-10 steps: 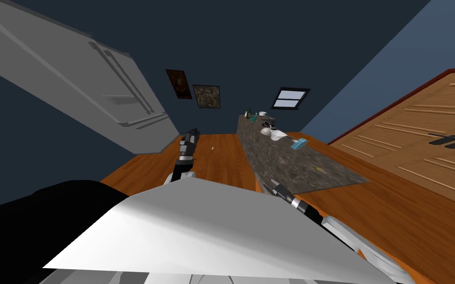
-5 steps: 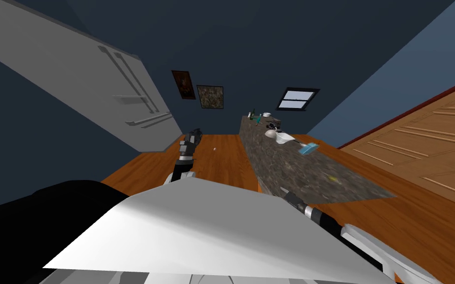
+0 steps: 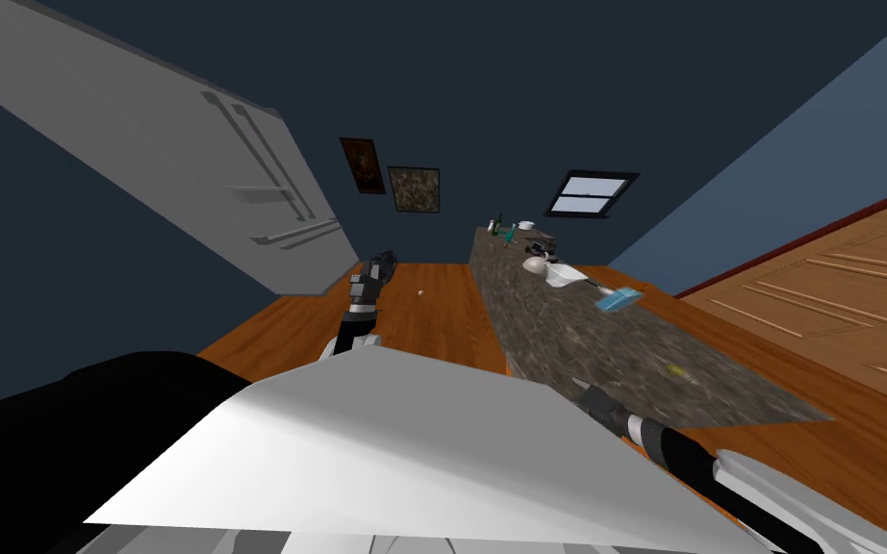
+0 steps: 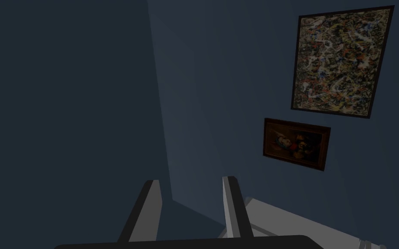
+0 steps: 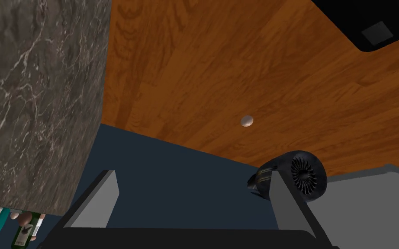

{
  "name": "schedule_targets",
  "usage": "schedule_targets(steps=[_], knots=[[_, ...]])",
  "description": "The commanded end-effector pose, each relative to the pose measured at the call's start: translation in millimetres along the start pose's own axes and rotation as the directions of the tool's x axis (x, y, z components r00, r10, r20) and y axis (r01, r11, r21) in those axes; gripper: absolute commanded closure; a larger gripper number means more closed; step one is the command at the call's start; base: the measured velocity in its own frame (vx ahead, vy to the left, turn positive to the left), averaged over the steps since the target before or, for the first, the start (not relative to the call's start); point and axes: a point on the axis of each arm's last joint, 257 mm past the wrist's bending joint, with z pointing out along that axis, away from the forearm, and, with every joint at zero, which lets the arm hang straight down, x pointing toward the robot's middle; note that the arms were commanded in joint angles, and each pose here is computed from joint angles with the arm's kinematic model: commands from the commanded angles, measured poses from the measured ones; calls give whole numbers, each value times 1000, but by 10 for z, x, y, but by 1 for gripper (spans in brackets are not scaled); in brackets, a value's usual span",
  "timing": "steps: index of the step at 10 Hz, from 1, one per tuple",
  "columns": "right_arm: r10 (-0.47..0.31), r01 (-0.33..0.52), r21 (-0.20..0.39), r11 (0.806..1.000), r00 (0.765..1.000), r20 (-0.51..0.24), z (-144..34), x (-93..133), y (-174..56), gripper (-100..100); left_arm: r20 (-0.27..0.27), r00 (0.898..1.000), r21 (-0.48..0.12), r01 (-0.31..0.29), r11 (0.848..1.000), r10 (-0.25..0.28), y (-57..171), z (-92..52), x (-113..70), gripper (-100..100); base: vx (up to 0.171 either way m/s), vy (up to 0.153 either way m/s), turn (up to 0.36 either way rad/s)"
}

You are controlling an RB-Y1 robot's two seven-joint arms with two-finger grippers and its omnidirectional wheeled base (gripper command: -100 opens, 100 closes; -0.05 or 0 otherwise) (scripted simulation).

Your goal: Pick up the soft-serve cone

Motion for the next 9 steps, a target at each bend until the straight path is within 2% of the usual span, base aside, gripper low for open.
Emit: schedule_targets(steps=[1,2,3,5,6,7,9], knots=[[-45,46,21,999,996,-78,-174,201,-240,-100,0,1000,0,0,1000,0,0,0,0,0,102,0,85],[-43,47,35,998,994,-100,-235,284,-316,-100,0,1000,0,0,1000,0,0,0,0,0,94,-6,47],[-83,91,42,995,985,-153,-375,386,-482,-100,0,1000,0,0,1000,0,0,0,0,0,105,-19,48],[-74,85,56,995,982,-172,-431,474,-541,-100,0,1000,0,0,1000,0,0,0,0,0,56,-9,22],[-107,124,64,990,969,-225,-586,569,-714,-100,0,1000,0,0,1000,0,0,0,0,0,68,-3,43],[-100,121,76,990,966,-239,-634,633,-758,-100,0,1000,0,0,1000,0,0,0,0,0,78,-16,39],[-140,183,97,978,930,-341,-981,816,-1105,-100,0,1000,0,0,1000,0,0,0,0,0,123,-46,51]])
